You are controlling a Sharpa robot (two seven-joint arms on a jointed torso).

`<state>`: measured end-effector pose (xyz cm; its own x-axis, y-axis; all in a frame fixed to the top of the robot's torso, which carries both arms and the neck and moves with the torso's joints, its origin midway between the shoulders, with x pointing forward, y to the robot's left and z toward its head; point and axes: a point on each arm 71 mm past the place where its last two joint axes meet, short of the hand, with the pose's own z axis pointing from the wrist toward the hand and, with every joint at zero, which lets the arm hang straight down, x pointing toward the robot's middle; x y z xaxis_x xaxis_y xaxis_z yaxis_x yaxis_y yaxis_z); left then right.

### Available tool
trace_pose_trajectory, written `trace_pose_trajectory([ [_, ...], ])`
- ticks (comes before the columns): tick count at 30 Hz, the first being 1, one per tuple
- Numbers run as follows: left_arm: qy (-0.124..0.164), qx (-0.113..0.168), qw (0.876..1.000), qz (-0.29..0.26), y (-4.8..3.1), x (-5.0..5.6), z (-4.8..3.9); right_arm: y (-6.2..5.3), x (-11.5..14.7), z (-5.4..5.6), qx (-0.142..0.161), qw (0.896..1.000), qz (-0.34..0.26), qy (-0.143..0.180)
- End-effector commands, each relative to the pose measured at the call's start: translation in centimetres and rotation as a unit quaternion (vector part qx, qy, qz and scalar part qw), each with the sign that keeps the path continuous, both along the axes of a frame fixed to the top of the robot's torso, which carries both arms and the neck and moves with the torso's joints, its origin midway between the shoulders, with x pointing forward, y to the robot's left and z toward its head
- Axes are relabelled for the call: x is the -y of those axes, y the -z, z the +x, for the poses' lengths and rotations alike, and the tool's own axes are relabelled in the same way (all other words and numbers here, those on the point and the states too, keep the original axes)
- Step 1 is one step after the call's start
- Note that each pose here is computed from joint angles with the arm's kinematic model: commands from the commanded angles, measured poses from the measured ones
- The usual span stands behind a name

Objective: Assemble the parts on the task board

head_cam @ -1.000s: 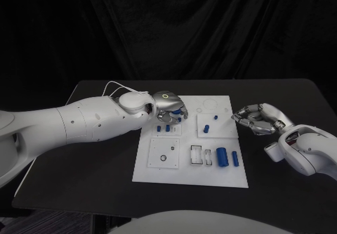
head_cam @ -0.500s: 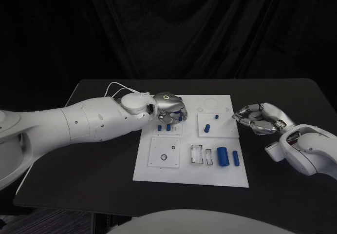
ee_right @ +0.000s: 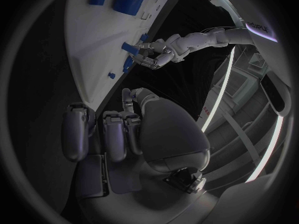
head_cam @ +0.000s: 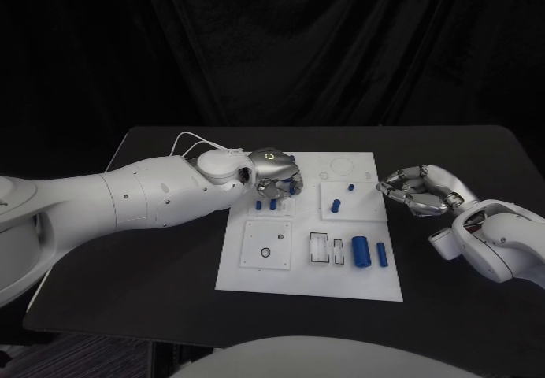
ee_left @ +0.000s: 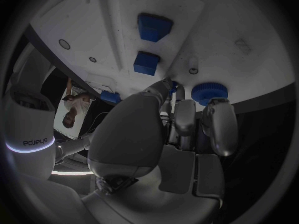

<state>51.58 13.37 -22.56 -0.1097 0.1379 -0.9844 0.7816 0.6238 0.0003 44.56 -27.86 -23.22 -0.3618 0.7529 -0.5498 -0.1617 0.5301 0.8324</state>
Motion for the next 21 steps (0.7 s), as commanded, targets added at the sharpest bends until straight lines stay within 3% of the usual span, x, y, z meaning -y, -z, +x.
trace_pose_trajectory([
  [1,0.002,0.009,1.0,-0.006,0.04,0.07,-0.08,0.08,-0.04,-0.02,-0.004,1.0,0.0,-0.001],
  [14,-0.001,0.026,0.999,-0.02,-0.19,-0.36,-0.13,0.13,-0.07,0.04,-0.005,1.0,0.0,-0.002],
  [21,0.001,0.036,0.999,-0.034,-0.51,-0.92,-0.67,0.15,-0.06,0.04,-0.006,1.0,0.0,-0.003],
])
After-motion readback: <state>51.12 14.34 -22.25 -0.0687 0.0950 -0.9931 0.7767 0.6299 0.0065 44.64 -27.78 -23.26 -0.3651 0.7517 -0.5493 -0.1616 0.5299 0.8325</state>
